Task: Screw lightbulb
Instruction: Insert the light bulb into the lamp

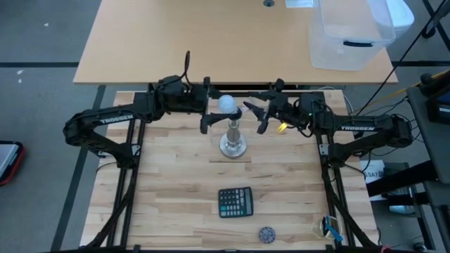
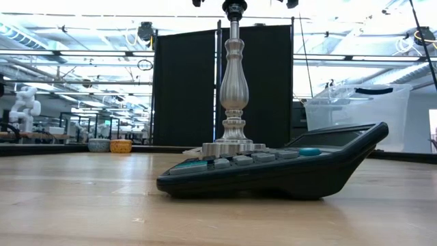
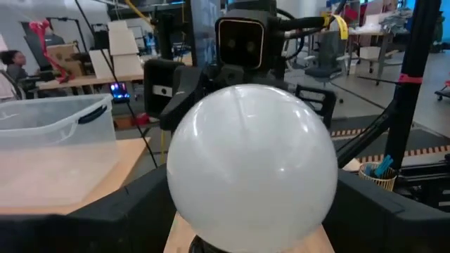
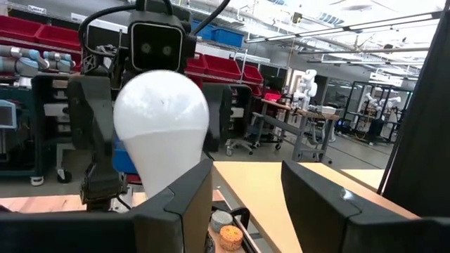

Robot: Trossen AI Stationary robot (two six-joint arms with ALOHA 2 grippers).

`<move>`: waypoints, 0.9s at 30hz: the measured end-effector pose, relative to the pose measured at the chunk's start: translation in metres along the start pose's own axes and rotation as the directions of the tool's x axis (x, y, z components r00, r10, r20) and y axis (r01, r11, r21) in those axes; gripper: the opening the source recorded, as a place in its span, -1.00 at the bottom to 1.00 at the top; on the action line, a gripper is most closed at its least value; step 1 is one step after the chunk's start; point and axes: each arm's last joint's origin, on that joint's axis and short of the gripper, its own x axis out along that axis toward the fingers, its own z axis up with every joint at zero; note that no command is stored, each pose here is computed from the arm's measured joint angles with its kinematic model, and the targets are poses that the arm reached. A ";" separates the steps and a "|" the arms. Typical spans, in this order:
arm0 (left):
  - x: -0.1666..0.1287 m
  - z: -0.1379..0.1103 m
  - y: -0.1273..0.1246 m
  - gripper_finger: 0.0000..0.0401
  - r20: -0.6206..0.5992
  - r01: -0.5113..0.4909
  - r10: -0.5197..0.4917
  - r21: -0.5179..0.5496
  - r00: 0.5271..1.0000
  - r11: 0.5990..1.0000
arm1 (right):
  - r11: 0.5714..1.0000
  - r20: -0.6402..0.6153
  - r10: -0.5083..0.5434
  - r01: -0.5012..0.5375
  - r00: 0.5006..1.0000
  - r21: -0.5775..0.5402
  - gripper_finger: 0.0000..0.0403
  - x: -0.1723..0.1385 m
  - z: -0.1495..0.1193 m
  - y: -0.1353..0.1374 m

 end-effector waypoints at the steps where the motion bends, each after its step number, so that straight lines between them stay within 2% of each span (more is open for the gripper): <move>1: -0.001 -0.001 0.000 0.51 -0.009 0.000 0.000 0.002 1.000 1.000 | 1.000 0.000 0.000 0.000 1.000 0.000 -0.18 0.000 0.000 0.000; 17: -0.003 0.001 -0.002 0.51 -0.015 -0.004 0.004 0.012 1.000 1.000 | 1.000 0.000 0.000 0.000 1.000 0.001 -0.18 0.000 0.000 0.000; 27: -0.004 0.005 -0.002 0.34 -0.022 -0.022 0.021 -0.004 1.000 1.000 | 1.000 0.000 0.000 0.000 1.000 0.003 -0.18 0.000 0.000 0.000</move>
